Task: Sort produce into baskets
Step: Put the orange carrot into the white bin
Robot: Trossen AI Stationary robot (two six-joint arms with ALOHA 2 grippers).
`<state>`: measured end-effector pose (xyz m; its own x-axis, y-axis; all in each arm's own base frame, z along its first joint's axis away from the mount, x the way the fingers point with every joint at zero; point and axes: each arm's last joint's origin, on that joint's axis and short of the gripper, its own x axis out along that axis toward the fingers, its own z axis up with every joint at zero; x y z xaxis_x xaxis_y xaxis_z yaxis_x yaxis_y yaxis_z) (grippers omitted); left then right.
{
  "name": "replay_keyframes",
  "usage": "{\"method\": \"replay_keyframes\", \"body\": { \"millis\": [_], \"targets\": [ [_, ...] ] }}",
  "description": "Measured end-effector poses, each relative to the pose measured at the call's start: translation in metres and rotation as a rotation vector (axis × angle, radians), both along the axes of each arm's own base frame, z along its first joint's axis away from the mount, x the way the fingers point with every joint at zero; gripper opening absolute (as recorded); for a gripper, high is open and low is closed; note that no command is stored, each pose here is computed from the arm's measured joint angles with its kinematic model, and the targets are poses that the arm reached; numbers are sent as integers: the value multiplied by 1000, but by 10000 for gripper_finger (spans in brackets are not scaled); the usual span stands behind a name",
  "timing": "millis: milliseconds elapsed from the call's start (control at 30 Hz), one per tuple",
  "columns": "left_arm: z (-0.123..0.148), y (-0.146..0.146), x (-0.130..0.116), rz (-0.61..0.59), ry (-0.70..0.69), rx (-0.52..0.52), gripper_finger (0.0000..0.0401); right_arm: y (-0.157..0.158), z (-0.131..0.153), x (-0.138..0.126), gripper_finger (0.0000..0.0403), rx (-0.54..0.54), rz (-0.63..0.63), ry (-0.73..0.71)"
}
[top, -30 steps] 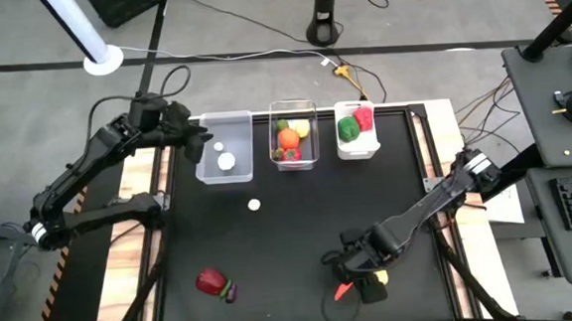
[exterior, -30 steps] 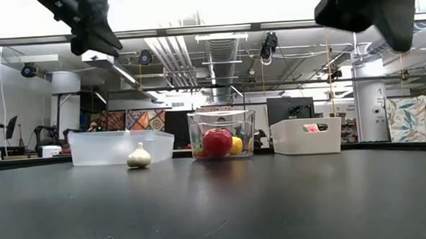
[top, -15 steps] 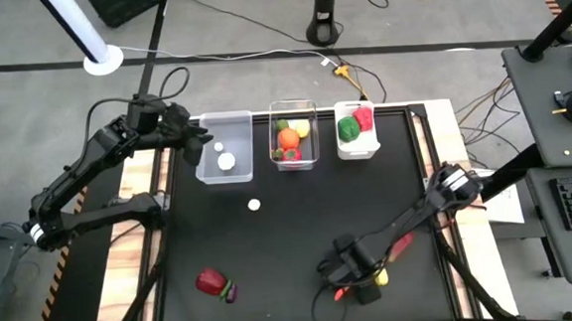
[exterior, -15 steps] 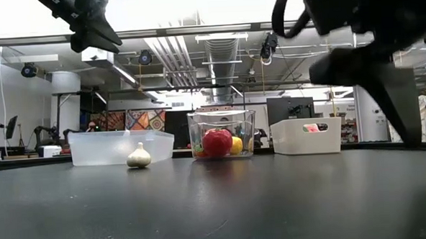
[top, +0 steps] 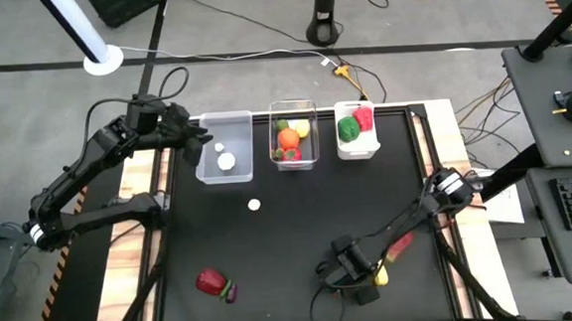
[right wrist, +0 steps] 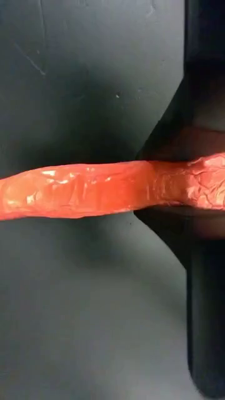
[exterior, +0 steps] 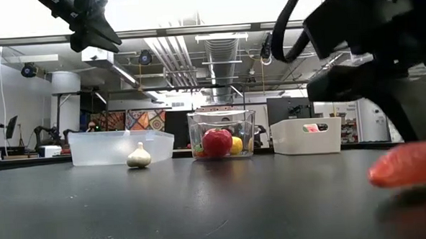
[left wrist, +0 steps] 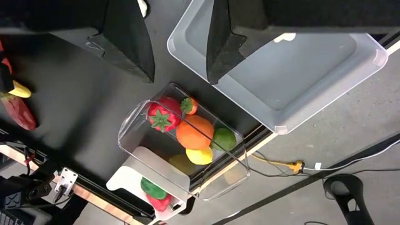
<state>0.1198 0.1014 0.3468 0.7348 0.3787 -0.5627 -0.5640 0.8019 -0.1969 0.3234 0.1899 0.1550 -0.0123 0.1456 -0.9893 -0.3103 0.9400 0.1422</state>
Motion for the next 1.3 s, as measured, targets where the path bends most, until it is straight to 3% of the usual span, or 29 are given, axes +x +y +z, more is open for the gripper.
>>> {"method": "replay_keyframes", "body": {
  "millis": [100,267,500,667,767,1033,1300],
  "targets": [
    [0,0,0,0,0,0,128,-6,14,0,76,6,-27,-34],
    [0,0,0,5,-4,-6,128,-42,58,6,76,-59,-246,-199],
    [2,1,1,20,-35,-9,128,-139,130,3,76,-205,-706,-559],
    [4,1,2,33,-58,-14,128,-202,159,-24,76,-288,-953,-852],
    [4,1,2,41,-64,-24,128,-228,155,-47,77,-300,-1045,-974],
    [4,2,2,58,-75,-45,128,-267,111,-91,78,-264,-1288,-1233],
    [4,2,1,113,-87,-73,128,-283,71,-108,79,-356,-1446,-1182]
  ]
}}
